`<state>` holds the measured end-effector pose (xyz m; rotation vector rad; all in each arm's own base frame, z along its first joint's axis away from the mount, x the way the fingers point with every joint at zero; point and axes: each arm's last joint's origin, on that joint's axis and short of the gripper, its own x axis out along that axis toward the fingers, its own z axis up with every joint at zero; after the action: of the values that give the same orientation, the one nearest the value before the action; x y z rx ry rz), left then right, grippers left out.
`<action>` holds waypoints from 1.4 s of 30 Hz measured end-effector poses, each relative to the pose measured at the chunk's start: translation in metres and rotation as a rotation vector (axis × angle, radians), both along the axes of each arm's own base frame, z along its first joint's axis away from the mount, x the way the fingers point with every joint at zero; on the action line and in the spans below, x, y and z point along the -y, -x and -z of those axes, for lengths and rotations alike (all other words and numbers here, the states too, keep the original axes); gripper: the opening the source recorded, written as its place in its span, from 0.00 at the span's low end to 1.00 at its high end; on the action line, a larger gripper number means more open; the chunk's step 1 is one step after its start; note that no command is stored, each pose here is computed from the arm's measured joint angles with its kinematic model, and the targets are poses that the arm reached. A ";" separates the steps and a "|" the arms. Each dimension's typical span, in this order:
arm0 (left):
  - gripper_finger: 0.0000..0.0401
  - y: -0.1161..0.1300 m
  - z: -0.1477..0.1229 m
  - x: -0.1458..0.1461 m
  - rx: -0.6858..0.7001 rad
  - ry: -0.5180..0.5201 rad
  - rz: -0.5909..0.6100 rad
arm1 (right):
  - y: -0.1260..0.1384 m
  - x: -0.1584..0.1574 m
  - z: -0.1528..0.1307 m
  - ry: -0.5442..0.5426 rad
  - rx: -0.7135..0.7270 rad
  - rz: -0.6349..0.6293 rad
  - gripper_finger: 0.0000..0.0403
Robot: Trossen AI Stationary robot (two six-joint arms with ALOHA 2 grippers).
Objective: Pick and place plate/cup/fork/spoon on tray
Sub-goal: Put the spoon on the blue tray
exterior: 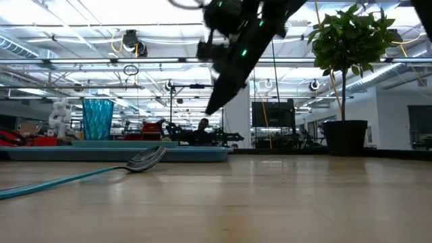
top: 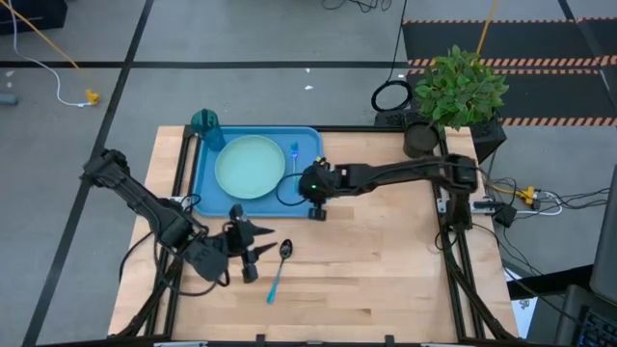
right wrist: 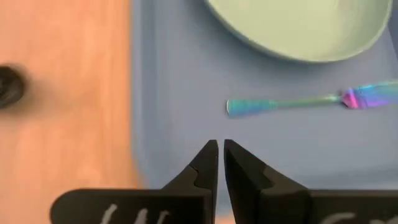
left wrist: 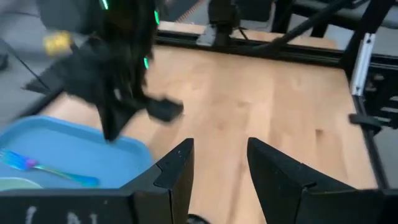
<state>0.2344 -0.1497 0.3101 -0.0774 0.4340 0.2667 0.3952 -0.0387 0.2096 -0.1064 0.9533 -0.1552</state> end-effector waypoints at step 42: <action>0.38 -0.096 0.155 0.016 -0.718 0.475 -0.547 | 0.147 -0.056 -0.104 -0.090 0.506 0.067 0.04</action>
<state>0.3308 -0.1655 0.1548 -0.5824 1.1900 0.7336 0.2486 0.0175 0.3132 0.0484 0.4582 -0.1898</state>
